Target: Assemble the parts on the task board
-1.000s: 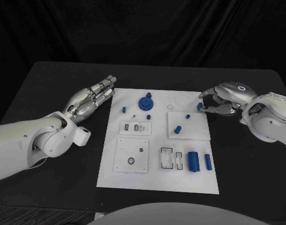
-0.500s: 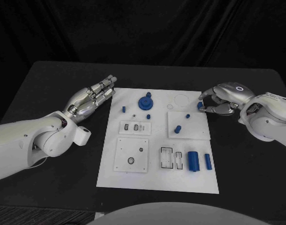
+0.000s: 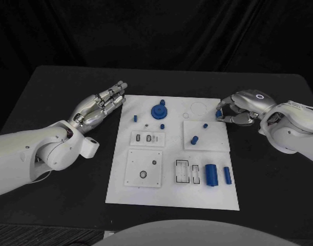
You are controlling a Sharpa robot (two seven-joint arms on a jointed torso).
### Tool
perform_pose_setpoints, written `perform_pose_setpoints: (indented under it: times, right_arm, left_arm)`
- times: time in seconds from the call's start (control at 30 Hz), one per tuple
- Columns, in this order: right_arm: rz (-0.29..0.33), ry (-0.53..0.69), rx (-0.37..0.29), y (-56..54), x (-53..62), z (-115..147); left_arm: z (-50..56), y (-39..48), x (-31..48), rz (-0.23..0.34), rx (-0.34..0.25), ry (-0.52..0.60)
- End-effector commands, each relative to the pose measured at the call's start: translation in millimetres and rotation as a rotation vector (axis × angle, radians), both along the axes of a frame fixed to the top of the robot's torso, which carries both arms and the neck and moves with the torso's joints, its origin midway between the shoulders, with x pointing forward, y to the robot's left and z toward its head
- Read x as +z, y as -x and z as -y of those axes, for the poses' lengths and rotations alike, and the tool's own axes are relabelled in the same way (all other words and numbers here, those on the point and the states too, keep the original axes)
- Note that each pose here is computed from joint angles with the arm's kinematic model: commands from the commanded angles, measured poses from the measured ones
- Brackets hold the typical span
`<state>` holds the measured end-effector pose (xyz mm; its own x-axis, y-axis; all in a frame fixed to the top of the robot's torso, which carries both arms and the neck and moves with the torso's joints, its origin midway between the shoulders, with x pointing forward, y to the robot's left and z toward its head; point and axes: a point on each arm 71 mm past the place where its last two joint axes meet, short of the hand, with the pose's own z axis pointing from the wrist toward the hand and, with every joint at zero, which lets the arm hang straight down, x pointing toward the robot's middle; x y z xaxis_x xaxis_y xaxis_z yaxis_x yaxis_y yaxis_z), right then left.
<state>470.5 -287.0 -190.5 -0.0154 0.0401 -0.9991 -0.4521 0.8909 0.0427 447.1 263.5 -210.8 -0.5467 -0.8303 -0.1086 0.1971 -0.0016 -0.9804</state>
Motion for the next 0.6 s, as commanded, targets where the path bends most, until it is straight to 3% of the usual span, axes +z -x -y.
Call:
perform_pose_setpoints:
  times: [0.03, 0.6]
  right_arm:
    - [0.019, -0.005, -0.006, 0.0, -0.4, 0.4]
    - [0.021, -0.007, -0.004, -0.3, -1.4, -0.5]
  left_arm:
    - [1.0, 3.2, 10.6, 0.12, -0.028, 0.095]
    - [0.5, 3.3, 10.2, 0.116, -0.028, 0.093]
